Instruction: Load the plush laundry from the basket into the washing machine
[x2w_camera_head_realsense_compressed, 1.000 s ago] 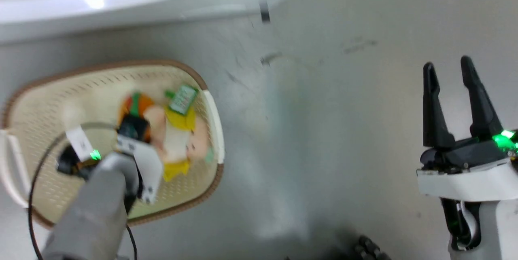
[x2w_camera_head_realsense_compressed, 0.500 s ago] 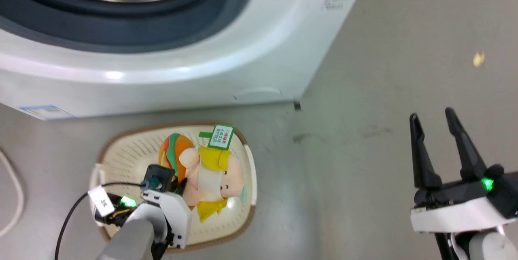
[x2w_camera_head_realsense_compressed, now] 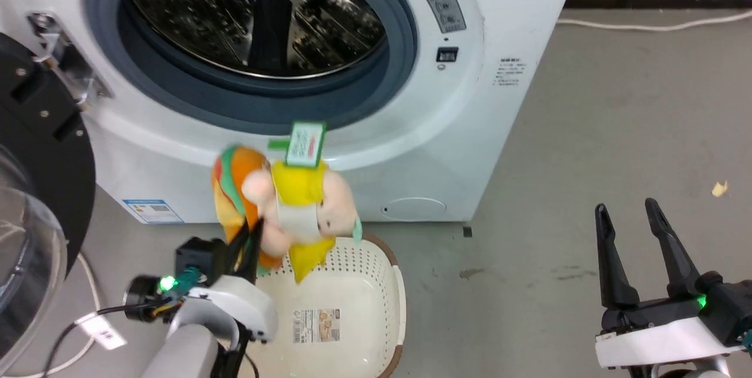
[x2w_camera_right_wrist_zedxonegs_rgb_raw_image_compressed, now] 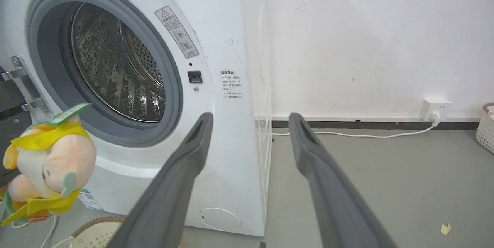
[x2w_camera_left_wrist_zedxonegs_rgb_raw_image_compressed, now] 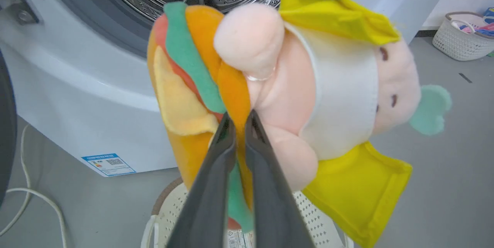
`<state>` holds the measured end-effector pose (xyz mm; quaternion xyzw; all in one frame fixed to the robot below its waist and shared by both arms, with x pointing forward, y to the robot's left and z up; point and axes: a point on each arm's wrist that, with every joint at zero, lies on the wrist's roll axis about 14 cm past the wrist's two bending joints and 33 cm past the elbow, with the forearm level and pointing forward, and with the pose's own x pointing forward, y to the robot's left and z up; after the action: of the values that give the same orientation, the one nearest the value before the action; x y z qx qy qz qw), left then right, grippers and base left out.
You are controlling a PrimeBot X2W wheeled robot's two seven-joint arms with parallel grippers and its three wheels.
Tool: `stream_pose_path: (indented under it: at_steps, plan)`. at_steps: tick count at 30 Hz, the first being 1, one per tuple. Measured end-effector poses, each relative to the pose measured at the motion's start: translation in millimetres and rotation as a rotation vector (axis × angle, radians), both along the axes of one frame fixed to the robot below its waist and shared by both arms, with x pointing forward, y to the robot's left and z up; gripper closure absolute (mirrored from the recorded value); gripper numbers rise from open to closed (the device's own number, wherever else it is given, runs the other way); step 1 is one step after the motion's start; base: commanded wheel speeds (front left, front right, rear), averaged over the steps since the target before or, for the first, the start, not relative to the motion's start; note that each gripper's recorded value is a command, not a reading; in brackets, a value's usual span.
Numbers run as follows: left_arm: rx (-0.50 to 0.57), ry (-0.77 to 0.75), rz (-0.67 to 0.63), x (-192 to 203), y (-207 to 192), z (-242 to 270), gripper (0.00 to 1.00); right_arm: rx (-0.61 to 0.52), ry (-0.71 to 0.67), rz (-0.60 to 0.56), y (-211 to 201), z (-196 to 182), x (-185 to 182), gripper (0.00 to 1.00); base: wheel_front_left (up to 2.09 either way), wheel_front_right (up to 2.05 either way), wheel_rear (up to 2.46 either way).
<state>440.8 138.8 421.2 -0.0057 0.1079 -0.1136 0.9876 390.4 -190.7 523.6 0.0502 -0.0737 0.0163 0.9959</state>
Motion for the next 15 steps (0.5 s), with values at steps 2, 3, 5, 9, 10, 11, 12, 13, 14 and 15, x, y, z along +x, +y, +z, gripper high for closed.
stream_pose_path:
  at_steps: [2, 3, 5, 9, 10, 11, 12, 13, 14, 15]
  plan:
    - [-0.018, -0.085, 0.018, 4, 3, 25, 1.0, 0.002, -0.008, 0.009, 3, 3, 0, 0.0, 0.0, 0.0, 0.0]
    - [-0.024, -0.122, 0.021, 6, 3, 36, 1.0, 0.002, -0.007, 0.009, 3, 2, 0, 0.0, 0.0, 0.0, 0.0]
    - [-0.028, -0.194, 0.027, 12, 3, 56, 1.0, 0.003, 0.0, 0.008, 3, 0, 1, 0.0, 0.0, 0.0, 0.0]
    - [-0.041, -0.27, 0.046, 28, 5, 75, 1.0, 0.003, 0.027, 0.0, 0, -10, 5, 0.0, 0.0, 0.0, 0.0]
    - [-0.044, -0.275, 0.052, 33, 7, 76, 1.0, 0.002, 0.031, -0.003, -1, -12, 7, 0.0, 0.0, 0.0, 0.0]
    - [-0.045, -0.28, 0.056, 39, 8, 76, 1.0, 0.003, 0.036, -0.009, -3, -14, 10, 0.0, 0.0, 0.0, 0.0]
    - [-0.045, -0.285, 0.057, 47, 9, 76, 1.0, 0.003, 0.04, -0.016, -5, -16, 12, 0.0, 0.0, 0.0, 0.0]
    - [-0.049, -0.295, 0.059, 56, 10, 77, 1.0, 0.0, 0.045, -0.02, -7, -19, 15, 0.0, 0.0, 0.0, 0.0]
    - [-0.047, -0.297, 0.056, 67, 9, 78, 1.0, -0.002, 0.052, -0.024, -9, -22, 18, 0.0, 0.0, 0.0, 0.0]
    - [-0.043, -0.303, 0.051, 78, 8, 79, 1.0, -0.005, 0.06, -0.028, -10, -25, 22, 0.0, 0.0, 0.0, 0.0]
